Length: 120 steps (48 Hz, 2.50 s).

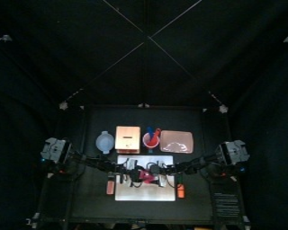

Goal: Get the cutter from the drawer then cut the dough then place the extra dough in the bowl
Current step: Cut the dough

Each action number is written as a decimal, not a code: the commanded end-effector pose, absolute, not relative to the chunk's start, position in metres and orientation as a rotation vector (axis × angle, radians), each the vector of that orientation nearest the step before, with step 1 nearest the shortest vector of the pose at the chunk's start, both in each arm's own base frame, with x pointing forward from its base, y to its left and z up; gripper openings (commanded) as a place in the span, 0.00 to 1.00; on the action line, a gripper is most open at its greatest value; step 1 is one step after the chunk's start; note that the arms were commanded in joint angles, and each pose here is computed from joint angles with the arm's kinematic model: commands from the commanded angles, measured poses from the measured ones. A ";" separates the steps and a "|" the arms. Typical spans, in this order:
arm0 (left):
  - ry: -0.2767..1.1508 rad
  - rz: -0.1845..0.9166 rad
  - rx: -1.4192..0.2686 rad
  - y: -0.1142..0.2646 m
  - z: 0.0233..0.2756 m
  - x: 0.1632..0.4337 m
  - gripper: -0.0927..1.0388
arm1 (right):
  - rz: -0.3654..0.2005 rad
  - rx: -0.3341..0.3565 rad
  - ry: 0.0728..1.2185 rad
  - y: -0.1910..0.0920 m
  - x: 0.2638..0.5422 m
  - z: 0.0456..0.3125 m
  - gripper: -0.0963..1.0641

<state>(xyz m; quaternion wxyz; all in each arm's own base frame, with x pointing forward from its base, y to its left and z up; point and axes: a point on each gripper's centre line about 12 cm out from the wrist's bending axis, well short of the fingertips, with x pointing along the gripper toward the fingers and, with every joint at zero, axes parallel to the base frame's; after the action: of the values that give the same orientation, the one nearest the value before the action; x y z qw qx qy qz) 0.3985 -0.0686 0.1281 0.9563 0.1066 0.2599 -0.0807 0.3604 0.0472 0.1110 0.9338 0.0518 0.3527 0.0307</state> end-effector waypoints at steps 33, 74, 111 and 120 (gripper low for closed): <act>0.490 -0.136 0.219 -0.064 0.112 0.381 0.59 | 0.055 0.038 0.764 0.036 0.388 0.162 0.90; 0.555 -0.065 0.187 -0.051 0.072 0.384 0.55 | 0.063 -0.040 0.873 0.039 0.393 0.169 0.90; 0.576 -0.058 0.181 -0.049 0.067 0.382 0.55 | 0.069 -0.037 0.897 0.043 0.400 0.159 0.72; 0.578 -0.056 0.177 -0.049 0.066 0.381 0.55 | 0.072 -0.041 0.895 0.045 0.400 0.160 0.52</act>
<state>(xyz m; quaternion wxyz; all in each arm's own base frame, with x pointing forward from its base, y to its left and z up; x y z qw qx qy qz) 0.3780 -0.0503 0.0620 0.9519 0.0911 0.2908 -0.0317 0.3943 0.0433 0.1450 0.8909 -0.0232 0.4523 0.0344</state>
